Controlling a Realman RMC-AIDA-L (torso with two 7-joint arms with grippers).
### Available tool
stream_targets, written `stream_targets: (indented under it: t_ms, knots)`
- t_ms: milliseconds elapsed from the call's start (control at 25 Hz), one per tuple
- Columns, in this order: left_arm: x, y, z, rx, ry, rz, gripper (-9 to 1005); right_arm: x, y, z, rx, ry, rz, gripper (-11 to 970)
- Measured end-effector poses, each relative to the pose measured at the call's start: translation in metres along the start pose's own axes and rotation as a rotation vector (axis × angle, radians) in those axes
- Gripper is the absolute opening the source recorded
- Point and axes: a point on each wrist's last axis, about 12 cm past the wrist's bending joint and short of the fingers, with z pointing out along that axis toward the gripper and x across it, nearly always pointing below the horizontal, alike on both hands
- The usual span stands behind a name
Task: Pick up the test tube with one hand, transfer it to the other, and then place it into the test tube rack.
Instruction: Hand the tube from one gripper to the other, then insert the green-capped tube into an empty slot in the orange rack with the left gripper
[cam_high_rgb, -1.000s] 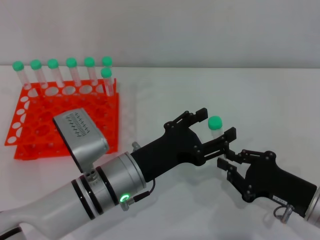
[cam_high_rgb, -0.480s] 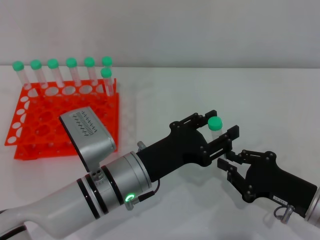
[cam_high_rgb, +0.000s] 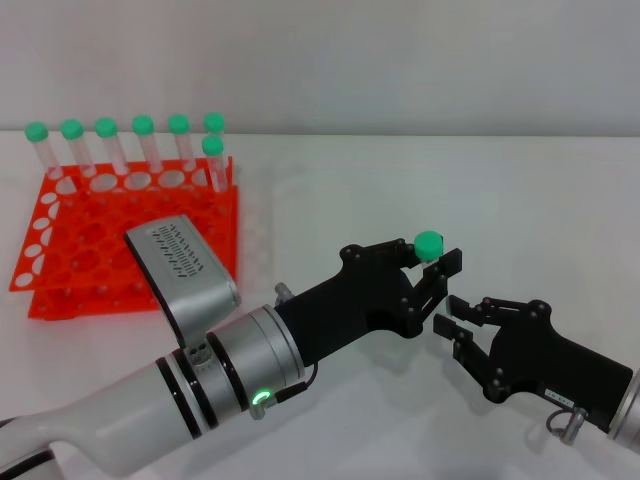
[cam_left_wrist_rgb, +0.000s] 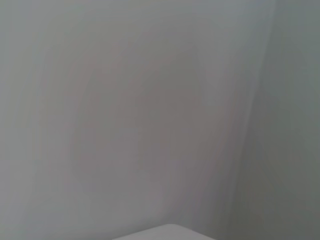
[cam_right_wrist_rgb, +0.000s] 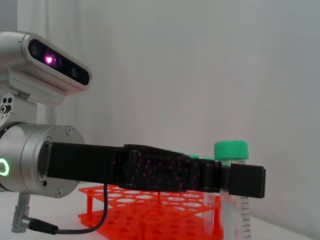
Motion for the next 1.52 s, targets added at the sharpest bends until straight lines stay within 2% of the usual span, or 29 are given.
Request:
stream_targets:
  t_ms: [160,520,680,800,840,880,920,1040,1120,1280,1520]
  knots:
    - [0.0,0.0,0.0,-0.001,-0.003,0.022,251,0.0,-0.002,-0.001,0.012,-0.002,0.002,190]
    - [-0.003,0.001,-0.004,-0.012,-0.034,0.048,211,-0.001,-0.008,-0.001,0.038,0.0,0.002,225]
    - [-0.006,0.008,-0.016,-0.075,-0.094,0.06,215,0.002,-0.015,-0.007,0.091,0.013,0.017,240]
    - [-0.008,0.022,-0.034,-0.189,-0.146,0.09,219,0.006,-0.032,-0.02,0.216,0.025,0.039,386]
    - [-0.008,0.028,-0.044,-0.244,-0.16,0.105,220,0.007,-0.04,-0.026,0.276,0.031,0.051,435]
    - [-0.009,0.041,-0.058,-0.337,-0.179,0.122,221,0.008,-0.043,-0.03,0.304,0.032,0.057,484]
    - [-0.009,0.041,-0.058,-0.337,-0.179,0.122,222,0.009,-0.052,-0.037,0.368,0.031,0.067,521]
    - [-0.011,0.062,-0.08,-0.47,-0.196,0.131,226,0.006,-0.076,-0.062,0.566,-0.012,0.097,633]
    - [-0.014,0.076,-0.092,-0.552,-0.21,0.124,228,0.003,-0.086,-0.074,0.66,-0.05,0.108,708]
    - [-0.022,0.097,-0.105,-0.665,-0.245,0.114,233,-0.003,-0.098,-0.088,0.769,-0.106,0.114,702]
    - [-0.033,0.113,-0.098,-0.695,-0.245,0.131,240,-0.01,-0.108,-0.087,0.813,-0.138,0.096,699]
